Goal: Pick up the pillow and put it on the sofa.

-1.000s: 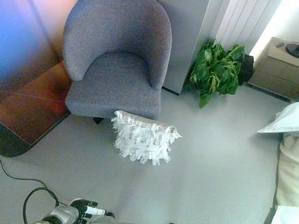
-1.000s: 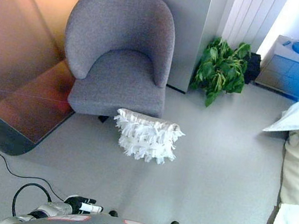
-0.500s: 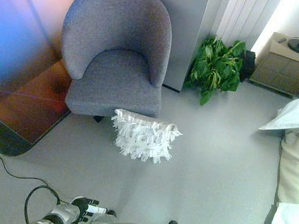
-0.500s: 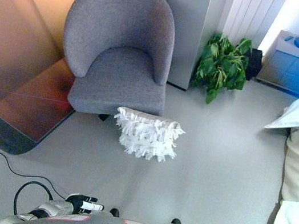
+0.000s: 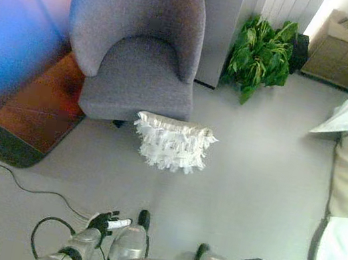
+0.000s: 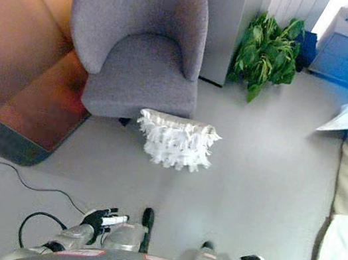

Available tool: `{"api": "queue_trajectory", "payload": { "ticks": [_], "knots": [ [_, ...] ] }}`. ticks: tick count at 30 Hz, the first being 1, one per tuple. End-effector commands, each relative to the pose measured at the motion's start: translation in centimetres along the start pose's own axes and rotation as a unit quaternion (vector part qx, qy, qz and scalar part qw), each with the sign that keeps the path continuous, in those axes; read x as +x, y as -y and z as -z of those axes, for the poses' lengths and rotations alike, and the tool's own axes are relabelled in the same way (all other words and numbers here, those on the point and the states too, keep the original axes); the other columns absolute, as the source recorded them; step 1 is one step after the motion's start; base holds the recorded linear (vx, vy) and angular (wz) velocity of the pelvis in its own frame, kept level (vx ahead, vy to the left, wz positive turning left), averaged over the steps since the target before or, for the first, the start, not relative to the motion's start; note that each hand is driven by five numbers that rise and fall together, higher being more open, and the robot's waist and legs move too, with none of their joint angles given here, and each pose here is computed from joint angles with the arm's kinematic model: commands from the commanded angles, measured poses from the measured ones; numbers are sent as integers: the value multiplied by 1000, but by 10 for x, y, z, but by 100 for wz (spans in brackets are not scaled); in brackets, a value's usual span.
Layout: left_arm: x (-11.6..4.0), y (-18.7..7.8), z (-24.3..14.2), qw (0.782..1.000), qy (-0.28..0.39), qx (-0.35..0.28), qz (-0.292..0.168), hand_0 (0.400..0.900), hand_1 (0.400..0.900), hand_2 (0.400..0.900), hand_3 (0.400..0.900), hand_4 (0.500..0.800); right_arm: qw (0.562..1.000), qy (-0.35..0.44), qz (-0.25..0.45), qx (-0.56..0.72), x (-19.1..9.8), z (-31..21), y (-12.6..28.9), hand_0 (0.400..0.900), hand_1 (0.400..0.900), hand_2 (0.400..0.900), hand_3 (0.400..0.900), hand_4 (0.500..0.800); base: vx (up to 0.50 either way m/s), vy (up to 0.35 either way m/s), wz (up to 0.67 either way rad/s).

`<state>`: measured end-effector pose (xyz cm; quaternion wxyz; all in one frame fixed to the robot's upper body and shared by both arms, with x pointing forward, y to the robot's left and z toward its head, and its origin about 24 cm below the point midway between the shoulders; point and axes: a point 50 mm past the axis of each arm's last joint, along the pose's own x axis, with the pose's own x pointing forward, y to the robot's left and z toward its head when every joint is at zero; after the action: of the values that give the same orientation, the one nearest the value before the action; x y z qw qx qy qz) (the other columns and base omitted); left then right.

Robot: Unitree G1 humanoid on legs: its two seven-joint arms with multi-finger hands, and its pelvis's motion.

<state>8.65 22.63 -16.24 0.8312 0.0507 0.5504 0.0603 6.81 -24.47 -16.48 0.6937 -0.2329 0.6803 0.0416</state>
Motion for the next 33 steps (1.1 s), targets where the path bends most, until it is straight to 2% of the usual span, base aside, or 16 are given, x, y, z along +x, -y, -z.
{"api": "queue_trajectory", "payload": {
  "ticks": [1, 3, 11, 17, 21, 25, 28, 33],
  "knots": [
    [-3, 3, 18, 999, -20, -26, -12, 900, 900, 900, 900, 800, 998, 33, 38, -22, -2, -13, 19, 900, 900, 900, 900, 800, 604, 296, -51],
    [-3, 1, 20, 998, -26, -48, -18, 900, 900, 900, 900, 800, 998, 33, 35, -31, -1, -15, 10, 900, 900, 900, 900, 800, 627, 309, -37],
    [2, -20, -5, 999, -29, 2, -23, 900, 900, 900, 900, 800, 998, 47, 35, -36, -1, -12, -1, 900, 900, 900, 900, 800, 468, 260, 20],
    [4, -24, -22, 999, -17, 19, -28, 900, 900, 900, 900, 800, 992, 96, 64, -58, -6, -41, 3, 900, 900, 900, 900, 800, 188, -107, 8],
    [5, -29, -38, 999, 8, 23, -33, 900, 900, 900, 900, 800, 980, 133, 118, -92, -11, -59, 13, 900, 900, 900, 900, 800, 52, -172, 39],
    [5, -35, -56, 998, 48, 9, -42, 900, 900, 900, 900, 800, 951, 155, 223, -145, -18, -73, 39, 900, 900, 900, 900, 800, 39, -222, 63],
    [6, -29, -54, 998, 54, 0, -45, 900, 900, 900, 900, 800, 925, 169, 283, -191, -25, -82, 55, 900, 900, 900, 900, 800, 151, -202, 49],
    [6, -28, -63, 997, 65, 14, -28, 900, 900, 900, 900, 800, 886, 230, 363, -173, -47, -121, 80, 900, 900, 900, 900, 800, 16, -146, 36]
  ]
}}
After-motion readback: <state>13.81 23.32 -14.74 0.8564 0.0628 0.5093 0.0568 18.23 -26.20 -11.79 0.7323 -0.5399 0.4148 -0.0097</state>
